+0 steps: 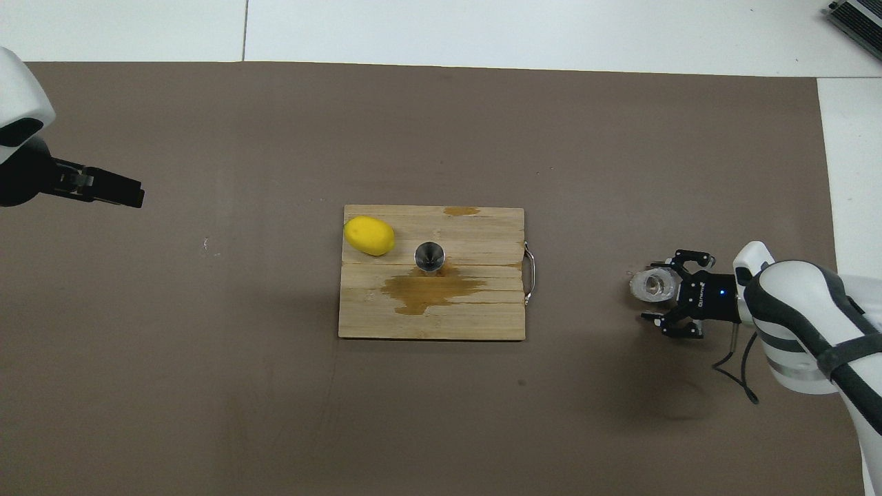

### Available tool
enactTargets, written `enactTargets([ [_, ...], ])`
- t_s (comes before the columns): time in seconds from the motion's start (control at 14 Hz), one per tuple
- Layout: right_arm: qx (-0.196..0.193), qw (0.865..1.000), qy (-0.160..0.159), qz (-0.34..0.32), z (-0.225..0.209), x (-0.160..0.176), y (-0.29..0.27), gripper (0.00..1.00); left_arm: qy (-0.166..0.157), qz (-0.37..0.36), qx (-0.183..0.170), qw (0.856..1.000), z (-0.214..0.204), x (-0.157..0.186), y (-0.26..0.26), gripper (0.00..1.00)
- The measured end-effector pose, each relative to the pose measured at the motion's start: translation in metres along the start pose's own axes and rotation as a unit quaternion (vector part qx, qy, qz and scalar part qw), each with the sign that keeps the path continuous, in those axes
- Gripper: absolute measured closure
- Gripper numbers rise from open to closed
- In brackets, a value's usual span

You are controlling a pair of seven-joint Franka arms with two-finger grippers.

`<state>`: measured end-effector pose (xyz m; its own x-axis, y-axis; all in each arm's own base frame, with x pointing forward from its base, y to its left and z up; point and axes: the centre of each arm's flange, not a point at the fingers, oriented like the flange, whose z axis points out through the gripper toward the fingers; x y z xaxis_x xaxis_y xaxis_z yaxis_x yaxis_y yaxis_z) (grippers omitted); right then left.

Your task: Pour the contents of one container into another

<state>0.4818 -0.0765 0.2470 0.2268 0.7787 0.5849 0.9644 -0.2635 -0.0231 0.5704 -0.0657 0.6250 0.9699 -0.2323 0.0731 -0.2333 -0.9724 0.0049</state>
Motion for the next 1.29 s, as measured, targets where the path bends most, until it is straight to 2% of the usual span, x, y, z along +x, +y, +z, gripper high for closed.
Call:
enactTargets([
  [0.57, -0.002, 1.0, 0.004, -0.007, 0.01, 0.012, -0.001, 0.0, 0.005, -0.008, 0.003, 1.0, -0.009, -0.006, -0.008, 0.0],
  [0.79, -0.003, 1.0, 0.004, -0.011, 0.009, 0.012, -0.001, 0.03, 0.002, -0.005, 0.003, 1.0, -0.006, -0.005, -0.005, 0.0],
  [0.93, -0.005, 1.0, 0.004, -0.014, 0.007, 0.013, 0.0, 0.19, 0.001, -0.005, 0.002, 1.0, -0.006, -0.005, -0.005, 0.0],
  [1.0, -0.006, 1.0, 0.004, -0.015, 0.006, 0.014, 0.0, 0.32, 0.0, -0.005, 0.002, 1.0, -0.005, -0.005, -0.005, 0.0],
  [1.07, -0.007, 1.0, 0.004, -0.015, 0.006, 0.014, 0.0, 0.36, -0.001, -0.005, 0.002, 1.0, -0.005, -0.006, -0.005, 0.0],
  [1.29, -0.007, 1.0, 0.004, -0.015, 0.006, 0.015, 0.0, 0.38, -0.001, -0.007, 0.002, 1.0, -0.005, -0.006, -0.007, 0.0],
])
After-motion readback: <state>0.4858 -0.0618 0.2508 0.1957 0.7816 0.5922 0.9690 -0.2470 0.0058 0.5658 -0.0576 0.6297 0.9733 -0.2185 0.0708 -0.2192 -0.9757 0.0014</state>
